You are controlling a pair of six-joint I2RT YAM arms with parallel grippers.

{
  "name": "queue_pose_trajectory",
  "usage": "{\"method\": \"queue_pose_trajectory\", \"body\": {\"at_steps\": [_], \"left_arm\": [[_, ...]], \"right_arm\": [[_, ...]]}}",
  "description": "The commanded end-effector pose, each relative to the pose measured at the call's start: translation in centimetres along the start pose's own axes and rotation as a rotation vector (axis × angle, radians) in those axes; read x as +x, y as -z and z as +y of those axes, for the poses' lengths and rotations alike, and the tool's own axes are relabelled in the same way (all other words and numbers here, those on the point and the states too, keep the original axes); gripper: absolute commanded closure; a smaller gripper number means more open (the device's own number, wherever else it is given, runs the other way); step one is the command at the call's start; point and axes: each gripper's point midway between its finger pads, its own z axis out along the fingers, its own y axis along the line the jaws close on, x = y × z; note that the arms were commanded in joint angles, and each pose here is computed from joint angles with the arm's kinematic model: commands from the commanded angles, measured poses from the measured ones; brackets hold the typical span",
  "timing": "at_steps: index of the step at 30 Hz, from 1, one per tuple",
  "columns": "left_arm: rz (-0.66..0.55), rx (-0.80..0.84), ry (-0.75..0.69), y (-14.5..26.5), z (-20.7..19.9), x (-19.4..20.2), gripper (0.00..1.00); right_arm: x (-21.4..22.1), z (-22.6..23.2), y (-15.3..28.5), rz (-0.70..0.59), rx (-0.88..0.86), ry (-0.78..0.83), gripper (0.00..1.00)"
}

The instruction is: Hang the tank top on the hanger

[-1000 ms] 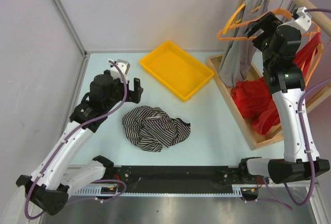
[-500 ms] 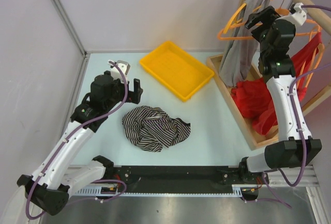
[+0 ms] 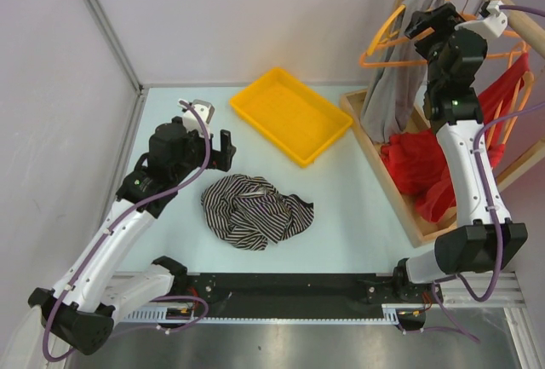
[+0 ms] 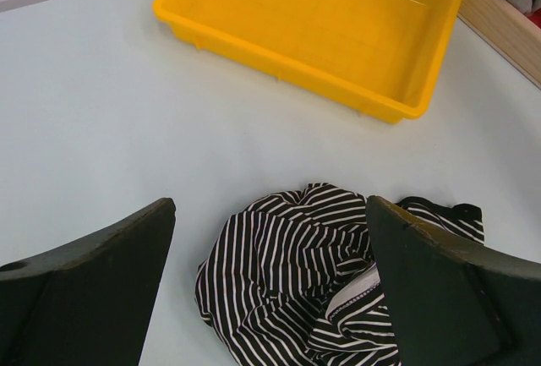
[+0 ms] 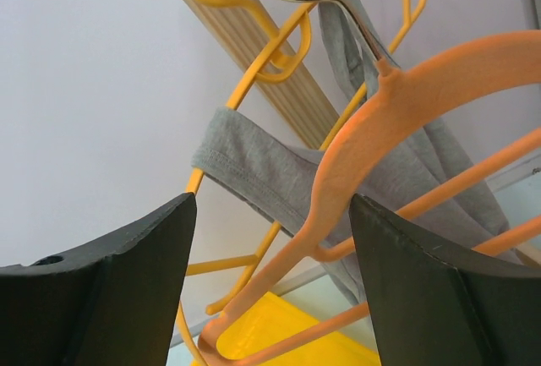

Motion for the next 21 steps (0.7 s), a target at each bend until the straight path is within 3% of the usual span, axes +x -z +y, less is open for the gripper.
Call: {"method": "queue_pose_trajectory", "body": {"at_steps": [1, 15, 21], "left_arm": [[-0.045, 0.01, -0.011, 0.1, 0.1, -1.0, 0.0], [-0.048, 0.01, -0.011, 0.2, 0.1, -1.1, 0.01], [-0.053, 0.003, -0.011, 0.3, 0.3, -1.2, 0.01]], "right_arm": [[-2.4, -1.3, -1.2, -0.104, 0.067, -0.052, 0.22], [-1.3, -2.4, -3.1, -0.108, 0.144, -0.071, 0.25], [-0.9, -2.5, -3.6, -0.131, 0.172, -0.071, 0.38]]}}
